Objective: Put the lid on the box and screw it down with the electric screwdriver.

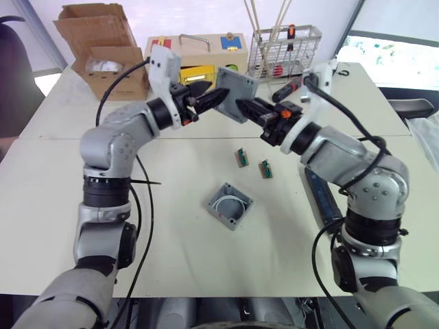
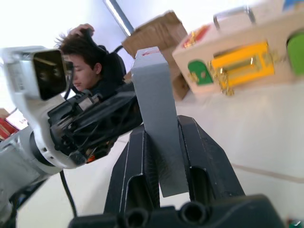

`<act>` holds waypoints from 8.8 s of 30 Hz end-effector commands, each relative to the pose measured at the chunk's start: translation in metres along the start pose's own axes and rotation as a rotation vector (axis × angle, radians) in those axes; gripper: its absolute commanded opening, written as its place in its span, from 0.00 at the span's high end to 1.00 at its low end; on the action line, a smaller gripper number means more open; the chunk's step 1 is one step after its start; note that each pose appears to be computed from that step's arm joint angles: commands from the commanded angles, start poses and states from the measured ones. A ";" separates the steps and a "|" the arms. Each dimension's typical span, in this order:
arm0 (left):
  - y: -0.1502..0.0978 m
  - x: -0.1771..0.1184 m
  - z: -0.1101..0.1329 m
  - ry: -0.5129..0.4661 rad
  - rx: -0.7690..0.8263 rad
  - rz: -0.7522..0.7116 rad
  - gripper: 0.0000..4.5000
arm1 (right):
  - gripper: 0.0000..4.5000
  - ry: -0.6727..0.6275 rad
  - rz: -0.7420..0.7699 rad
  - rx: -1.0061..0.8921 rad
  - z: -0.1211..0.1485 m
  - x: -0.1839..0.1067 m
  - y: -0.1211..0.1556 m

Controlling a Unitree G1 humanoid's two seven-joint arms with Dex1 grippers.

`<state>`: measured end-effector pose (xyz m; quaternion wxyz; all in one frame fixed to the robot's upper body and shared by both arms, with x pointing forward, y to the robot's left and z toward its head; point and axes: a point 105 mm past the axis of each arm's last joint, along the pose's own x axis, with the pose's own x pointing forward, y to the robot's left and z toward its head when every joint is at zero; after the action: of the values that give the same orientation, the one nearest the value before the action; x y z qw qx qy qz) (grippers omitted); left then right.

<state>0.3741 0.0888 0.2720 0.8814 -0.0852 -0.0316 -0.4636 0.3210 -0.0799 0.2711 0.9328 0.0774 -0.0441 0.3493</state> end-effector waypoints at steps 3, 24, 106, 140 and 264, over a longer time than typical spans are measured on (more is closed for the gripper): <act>0.001 -0.044 0.011 0.054 -0.096 -0.162 0.25 | 0.96 0.018 0.062 -0.584 -0.008 -0.033 0.014; -0.047 -0.058 -0.058 0.421 -0.028 -0.512 0.25 | 0.96 -0.037 0.279 -1.700 -0.117 -0.075 0.039; -0.065 -0.046 -0.192 0.716 0.141 -0.644 0.24 | 0.21 -0.034 0.316 -1.691 -0.141 -0.106 0.048; -0.055 -0.050 -0.087 0.411 0.002 -0.596 0.24 | 0.99 0.019 0.002 -1.306 -0.099 -0.117 0.017; -0.088 -0.081 -0.109 0.425 0.217 -0.270 1.00 | 0.37 0.317 -0.244 -0.175 -0.133 -0.061 -0.072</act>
<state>0.2540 0.0887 0.1619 0.8043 0.1058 0.1048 -0.5753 0.3263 -0.1533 0.1113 0.9651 -0.0506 0.1078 0.2332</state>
